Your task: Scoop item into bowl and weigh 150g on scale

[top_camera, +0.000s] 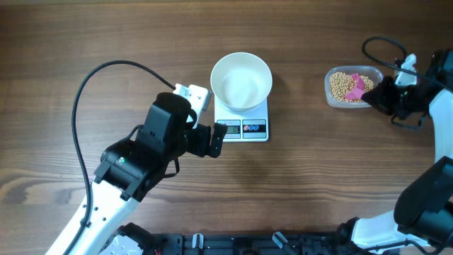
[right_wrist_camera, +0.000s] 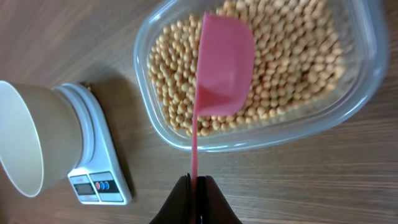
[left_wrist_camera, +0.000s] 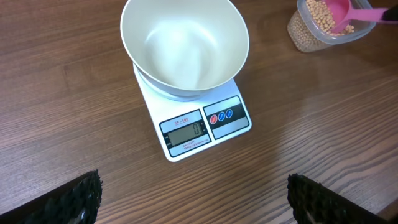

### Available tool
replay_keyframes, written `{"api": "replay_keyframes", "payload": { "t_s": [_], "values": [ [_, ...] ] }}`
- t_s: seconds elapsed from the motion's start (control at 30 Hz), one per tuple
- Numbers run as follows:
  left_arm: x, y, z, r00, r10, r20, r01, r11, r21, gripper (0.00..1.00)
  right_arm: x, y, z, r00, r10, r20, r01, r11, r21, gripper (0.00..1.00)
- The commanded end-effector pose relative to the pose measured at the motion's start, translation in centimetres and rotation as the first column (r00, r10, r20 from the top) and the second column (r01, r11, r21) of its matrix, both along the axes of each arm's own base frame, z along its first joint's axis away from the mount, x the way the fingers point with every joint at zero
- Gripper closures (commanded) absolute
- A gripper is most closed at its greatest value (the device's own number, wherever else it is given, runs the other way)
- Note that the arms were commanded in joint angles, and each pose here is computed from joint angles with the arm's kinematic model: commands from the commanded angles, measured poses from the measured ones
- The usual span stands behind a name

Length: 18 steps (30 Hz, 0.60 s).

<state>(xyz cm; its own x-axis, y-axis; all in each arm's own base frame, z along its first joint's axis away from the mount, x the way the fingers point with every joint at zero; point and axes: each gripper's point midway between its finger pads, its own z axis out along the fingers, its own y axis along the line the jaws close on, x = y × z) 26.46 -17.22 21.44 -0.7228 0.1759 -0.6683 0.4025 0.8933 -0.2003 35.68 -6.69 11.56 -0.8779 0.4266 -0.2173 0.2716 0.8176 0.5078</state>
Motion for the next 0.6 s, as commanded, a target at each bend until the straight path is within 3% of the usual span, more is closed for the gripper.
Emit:
{"api": "replay_keyframes", "payload": {
  "t_s": [0.0,0.2,0.57],
  "values": [
    [0.1,-0.1,0.2,1.000,0.002,-0.005,-0.002,1.000,-0.015,0.00,-0.6,1.5,-1.2,1.000,0.007,-0.005,-0.007,0.993,0.114,0.96],
    [0.1,-0.1,0.2,1.000,0.002,-0.005,-0.002,1.000,-0.015,0.00,-0.4,1.6,-0.5,0.999,-0.013,0.040,0.005,0.980,0.198,0.96],
    [0.1,-0.1,0.2,1.000,0.002,-0.005,-0.002,1.000,-0.015,0.00,-0.6,0.1,-0.5,0.996,-0.091,0.014,0.086,0.972,0.219,0.96]
  ]
}}
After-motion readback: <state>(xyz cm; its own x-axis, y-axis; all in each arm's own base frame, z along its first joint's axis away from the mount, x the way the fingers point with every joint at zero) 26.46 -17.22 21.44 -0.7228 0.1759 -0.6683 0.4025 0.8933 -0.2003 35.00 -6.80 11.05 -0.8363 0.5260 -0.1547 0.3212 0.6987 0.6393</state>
